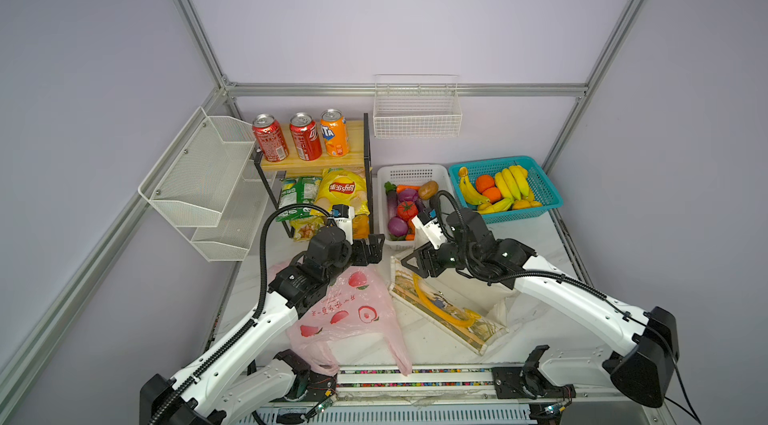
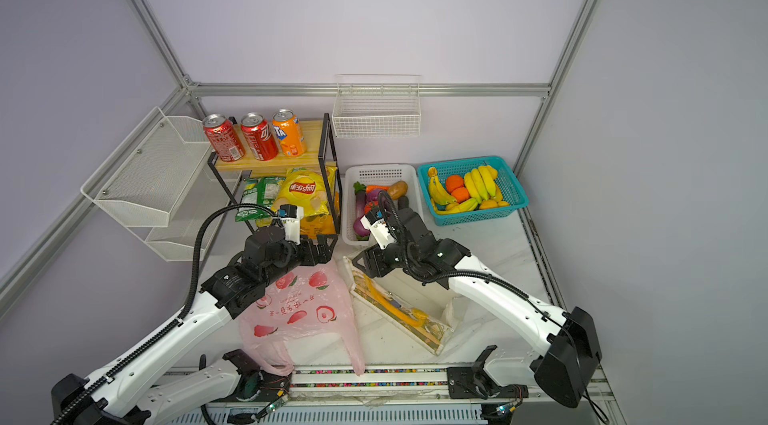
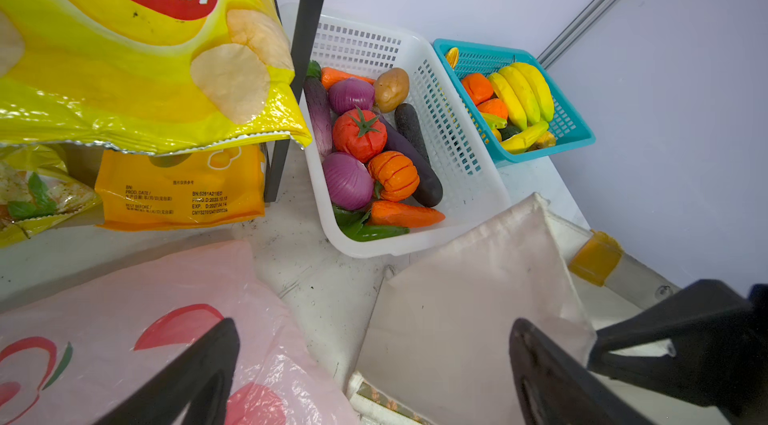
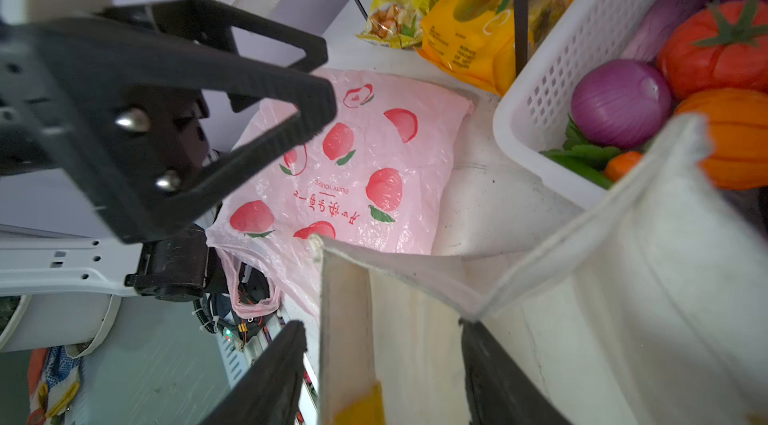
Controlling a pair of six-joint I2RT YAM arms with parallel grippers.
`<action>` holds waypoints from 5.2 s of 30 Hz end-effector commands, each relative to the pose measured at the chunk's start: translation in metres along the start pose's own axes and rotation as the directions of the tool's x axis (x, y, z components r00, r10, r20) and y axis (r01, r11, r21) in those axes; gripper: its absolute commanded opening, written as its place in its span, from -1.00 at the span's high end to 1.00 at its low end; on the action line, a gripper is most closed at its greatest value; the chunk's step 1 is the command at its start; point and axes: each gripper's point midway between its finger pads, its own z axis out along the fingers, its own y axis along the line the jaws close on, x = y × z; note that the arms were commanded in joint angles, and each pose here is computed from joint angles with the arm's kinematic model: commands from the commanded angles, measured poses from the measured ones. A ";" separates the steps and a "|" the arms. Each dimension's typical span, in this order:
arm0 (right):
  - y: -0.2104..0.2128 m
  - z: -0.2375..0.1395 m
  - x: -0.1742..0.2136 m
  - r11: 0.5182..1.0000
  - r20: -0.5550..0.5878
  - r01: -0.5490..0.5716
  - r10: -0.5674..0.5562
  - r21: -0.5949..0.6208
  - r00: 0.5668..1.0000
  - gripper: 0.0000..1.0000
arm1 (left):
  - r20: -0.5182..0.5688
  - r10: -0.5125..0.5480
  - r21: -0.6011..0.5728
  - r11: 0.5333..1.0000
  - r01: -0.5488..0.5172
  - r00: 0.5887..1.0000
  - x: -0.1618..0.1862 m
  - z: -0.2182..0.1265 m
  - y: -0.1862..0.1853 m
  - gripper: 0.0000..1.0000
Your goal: Place the mixed food into the grocery bags and tie them
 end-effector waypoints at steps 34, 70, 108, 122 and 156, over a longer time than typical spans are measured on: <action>-0.120 -0.044 0.030 0.871 -0.061 -0.041 0.081 0.490 0.995 -0.27 | -0.310 0.474 0.234 0.878 -0.417 0.824 0.021 0.064 -0.113 -0.25; -0.126 -0.073 0.012 0.763 -0.075 0.058 -0.012 0.644 0.997 0.79 | -0.248 0.431 0.162 0.902 -0.401 0.868 0.018 0.058 -0.074 1.00; -0.106 -0.043 -0.009 0.879 0.019 0.054 -0.071 0.473 0.997 0.85 | 0.257 -0.247 -0.104 0.954 0.281 0.934 -0.104 -0.051 0.082 -0.57; -0.108 -0.043 -0.008 0.879 0.008 0.077 -0.091 0.471 0.996 0.85 | 0.262 -0.412 -0.128 0.882 0.454 0.873 -0.111 0.005 0.148 -0.53; -0.113 -0.039 -0.003 0.877 -0.006 0.085 -0.094 0.473 0.996 0.85 | 0.172 -0.472 -0.095 0.866 0.492 0.865 -0.084 0.052 0.163 0.31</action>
